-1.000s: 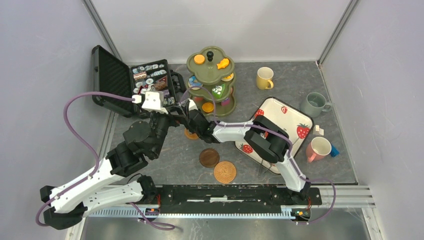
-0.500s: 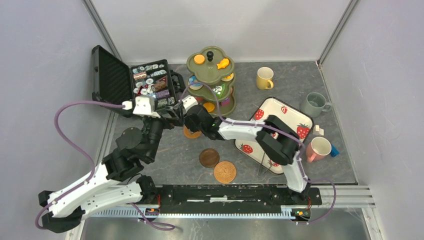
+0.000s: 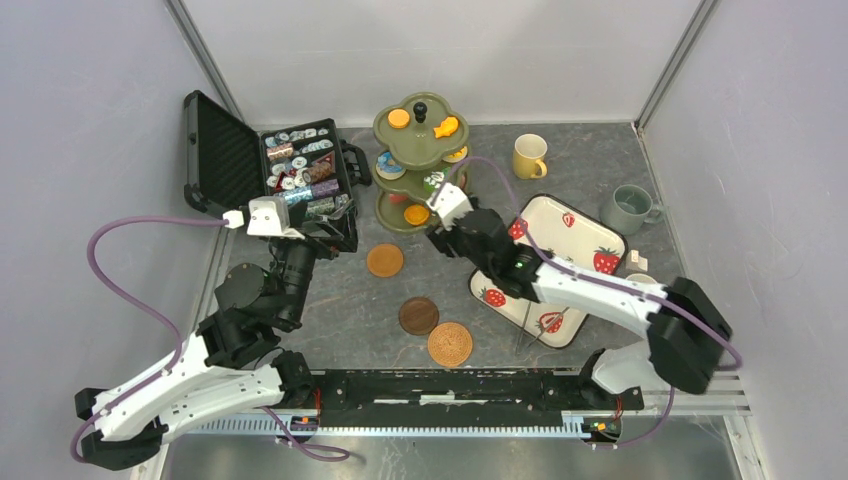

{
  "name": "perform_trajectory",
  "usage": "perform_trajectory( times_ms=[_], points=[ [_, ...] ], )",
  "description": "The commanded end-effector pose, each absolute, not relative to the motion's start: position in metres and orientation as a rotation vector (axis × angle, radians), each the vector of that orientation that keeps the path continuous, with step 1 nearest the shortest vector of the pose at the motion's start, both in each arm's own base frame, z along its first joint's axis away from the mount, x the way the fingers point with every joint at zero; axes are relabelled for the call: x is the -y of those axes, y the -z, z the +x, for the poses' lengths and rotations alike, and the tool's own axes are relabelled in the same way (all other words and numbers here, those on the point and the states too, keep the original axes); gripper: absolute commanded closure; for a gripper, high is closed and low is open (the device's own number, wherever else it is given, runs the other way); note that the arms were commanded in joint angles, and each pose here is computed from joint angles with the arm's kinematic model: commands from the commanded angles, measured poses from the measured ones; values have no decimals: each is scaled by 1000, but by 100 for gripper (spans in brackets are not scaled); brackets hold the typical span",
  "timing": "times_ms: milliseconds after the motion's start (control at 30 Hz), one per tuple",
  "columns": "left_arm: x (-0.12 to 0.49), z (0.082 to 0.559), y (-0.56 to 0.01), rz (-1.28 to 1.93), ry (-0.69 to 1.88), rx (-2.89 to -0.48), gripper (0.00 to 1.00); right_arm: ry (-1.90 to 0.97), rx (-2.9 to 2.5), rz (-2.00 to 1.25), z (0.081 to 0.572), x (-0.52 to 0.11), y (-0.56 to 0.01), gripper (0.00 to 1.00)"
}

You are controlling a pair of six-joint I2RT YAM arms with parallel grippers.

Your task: Serve the afternoon tea

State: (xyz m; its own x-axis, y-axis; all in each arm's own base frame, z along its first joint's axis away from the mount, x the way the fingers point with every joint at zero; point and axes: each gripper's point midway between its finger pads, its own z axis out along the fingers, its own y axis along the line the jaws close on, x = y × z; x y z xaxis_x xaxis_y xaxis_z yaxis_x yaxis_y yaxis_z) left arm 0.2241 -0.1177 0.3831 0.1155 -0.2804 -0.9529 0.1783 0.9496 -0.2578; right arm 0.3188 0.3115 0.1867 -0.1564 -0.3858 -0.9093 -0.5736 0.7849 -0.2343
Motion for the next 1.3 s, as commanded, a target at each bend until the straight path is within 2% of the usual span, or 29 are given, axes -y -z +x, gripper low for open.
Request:
perform_trajectory(
  times_ms=[0, 200, 367, 467, 600, 967, 1267],
  points=[
    [115, 225, -395, -101, 335, -1392, 0, 53, -1647, -733, 327, -242, -216, 21],
    [122, 227, -392, -79, 331, -1409, 0, 274, -1590, -545, 349, -169, -255, 15],
    [123, 228, -392, -68, 318, -1419, 0, 353, -1588, -453, 380, -133, -270, 10],
    [125, 229, -390, -61, 312, -1424, 0, 366, -1642, -518, 409, -126, -275, 7],
    [131, 232, -386, -39, 297, -1445, 0, 362, -1778, -572, 446, -110, -267, 4],
    [147, 236, -378, 24, 286, -1487, 0, 441, -2050, -431, 559, -49, -248, 2],
    [150, 240, -373, 38, 256, -1505, 0, 373, -2079, -428, 598, -50, -210, 3]
  ],
)
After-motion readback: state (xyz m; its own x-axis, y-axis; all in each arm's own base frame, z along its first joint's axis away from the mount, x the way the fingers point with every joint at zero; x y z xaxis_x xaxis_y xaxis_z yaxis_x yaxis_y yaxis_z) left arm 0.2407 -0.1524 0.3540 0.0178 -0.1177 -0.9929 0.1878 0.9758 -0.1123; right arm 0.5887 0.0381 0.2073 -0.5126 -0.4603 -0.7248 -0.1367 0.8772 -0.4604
